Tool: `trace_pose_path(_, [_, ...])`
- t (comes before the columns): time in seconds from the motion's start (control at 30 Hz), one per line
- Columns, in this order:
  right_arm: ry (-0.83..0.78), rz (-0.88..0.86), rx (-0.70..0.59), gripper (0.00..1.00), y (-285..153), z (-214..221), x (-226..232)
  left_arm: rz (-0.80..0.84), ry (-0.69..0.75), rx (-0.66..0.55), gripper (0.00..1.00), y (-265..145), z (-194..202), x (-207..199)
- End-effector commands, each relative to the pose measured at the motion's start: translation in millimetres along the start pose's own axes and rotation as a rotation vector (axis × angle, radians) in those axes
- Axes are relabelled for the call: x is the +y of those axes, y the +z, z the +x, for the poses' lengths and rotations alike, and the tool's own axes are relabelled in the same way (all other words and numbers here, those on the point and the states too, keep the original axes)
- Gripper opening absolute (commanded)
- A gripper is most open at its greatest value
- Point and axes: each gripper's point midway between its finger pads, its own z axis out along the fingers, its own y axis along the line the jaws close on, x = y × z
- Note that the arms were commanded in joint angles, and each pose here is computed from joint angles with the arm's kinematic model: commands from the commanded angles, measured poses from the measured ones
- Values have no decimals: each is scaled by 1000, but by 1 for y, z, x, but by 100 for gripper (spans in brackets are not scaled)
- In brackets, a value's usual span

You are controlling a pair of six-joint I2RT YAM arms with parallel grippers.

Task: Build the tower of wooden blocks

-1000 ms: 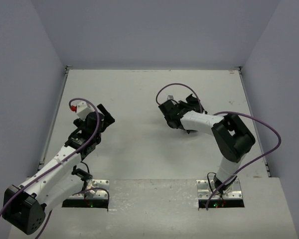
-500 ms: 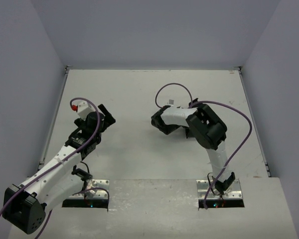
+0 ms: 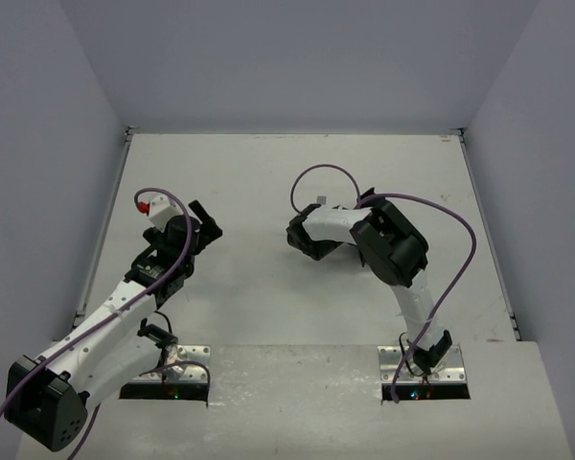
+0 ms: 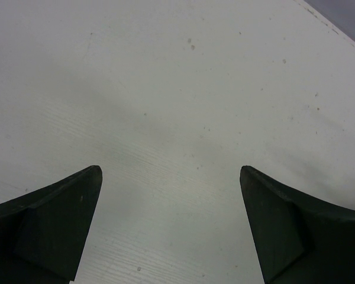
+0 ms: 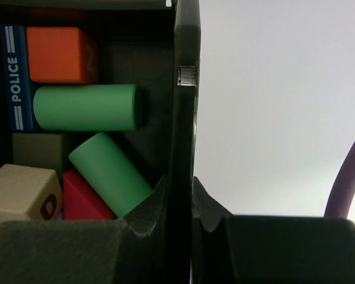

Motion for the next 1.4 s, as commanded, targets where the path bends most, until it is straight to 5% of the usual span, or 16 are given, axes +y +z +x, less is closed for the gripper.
trace_pose_path(0.0, [-380,95,-21,1,-9,8,-41,49,-43,-56,100,-6,-24,-16])
trace_pose_path(0.27, [-559,-128,-75,0,-26,-7,-31,52,-44,-53,100,-8,-25,-15])
trace_pose_path(0.93, [-618,-128,-63,0,-32,-14,-14,15,20,14,100,13,-7,-22])
trace_pose_path(1.37, [91,90,-127,4,-39,11,-118,51,-2,-11,100,6,-13,-24])
